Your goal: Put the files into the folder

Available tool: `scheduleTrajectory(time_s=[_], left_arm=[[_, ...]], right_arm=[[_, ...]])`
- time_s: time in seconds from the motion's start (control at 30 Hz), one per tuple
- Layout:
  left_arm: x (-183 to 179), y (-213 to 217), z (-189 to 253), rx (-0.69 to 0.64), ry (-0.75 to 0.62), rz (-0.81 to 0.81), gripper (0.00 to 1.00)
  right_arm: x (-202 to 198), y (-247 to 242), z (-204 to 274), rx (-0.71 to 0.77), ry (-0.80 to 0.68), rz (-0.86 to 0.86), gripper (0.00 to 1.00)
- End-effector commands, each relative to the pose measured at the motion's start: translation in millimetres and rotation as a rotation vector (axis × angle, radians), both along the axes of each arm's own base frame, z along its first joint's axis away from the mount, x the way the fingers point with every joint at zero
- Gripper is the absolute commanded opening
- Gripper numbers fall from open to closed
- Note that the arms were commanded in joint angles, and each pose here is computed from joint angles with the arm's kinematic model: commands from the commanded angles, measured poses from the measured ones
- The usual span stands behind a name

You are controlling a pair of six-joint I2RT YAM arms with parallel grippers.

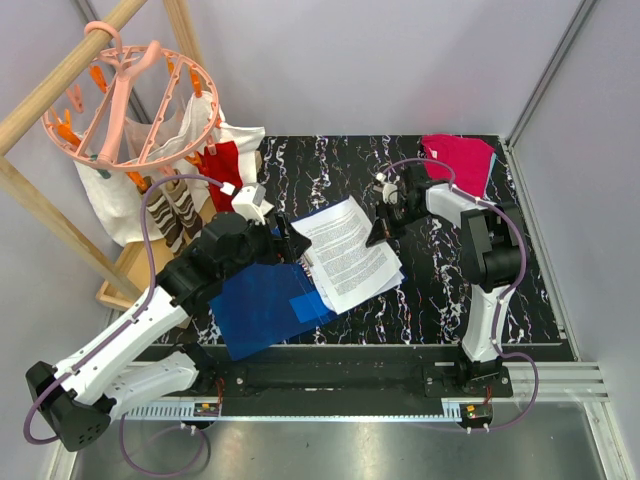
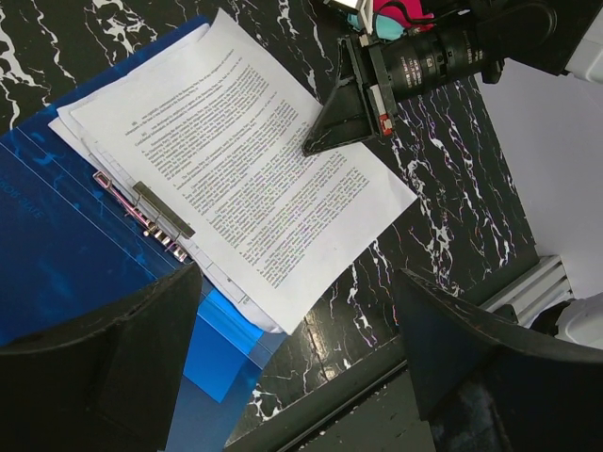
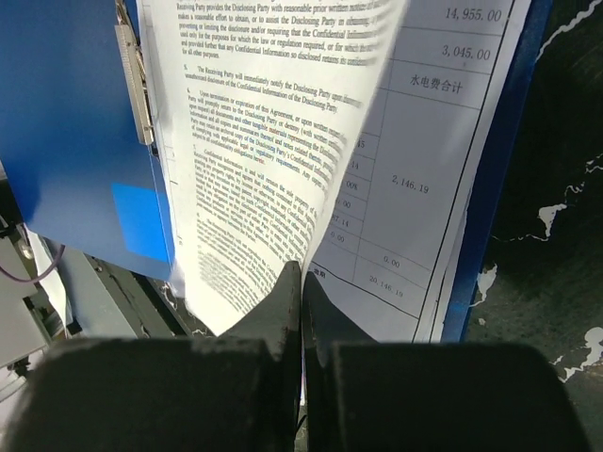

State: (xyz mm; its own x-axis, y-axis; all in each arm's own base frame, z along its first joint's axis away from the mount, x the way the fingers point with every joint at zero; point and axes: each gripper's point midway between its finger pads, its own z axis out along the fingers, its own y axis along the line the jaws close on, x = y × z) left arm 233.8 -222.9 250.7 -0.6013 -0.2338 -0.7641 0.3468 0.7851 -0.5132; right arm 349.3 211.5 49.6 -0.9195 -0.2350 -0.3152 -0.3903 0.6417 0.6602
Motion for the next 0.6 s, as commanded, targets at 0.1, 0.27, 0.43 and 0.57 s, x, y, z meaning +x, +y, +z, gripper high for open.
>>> scheduleTrajectory(time_s=[0.1, 0.27, 0.43, 0.57], left_arm=[[4, -6, 17, -0.06, -0.038, -0.01, 0.86], [2, -6, 15, -0.06, -0.036, -0.011, 0.86], [1, -4, 15, -0.062, -0.037, -0.009, 0.86], [0, -3, 15, -0.066, -0.035, -0.008, 0.86]], right_arm=[[3, 13, 16, 0.04, -0.059, 0.063, 0.0], [7, 18, 17, 0.043, -0.052, 0.04, 0.0], [18, 17, 15, 0.017, -0.058, -0.021, 0.0], [21, 20, 14, 0.025, -0.017, -0.062, 0.0]])
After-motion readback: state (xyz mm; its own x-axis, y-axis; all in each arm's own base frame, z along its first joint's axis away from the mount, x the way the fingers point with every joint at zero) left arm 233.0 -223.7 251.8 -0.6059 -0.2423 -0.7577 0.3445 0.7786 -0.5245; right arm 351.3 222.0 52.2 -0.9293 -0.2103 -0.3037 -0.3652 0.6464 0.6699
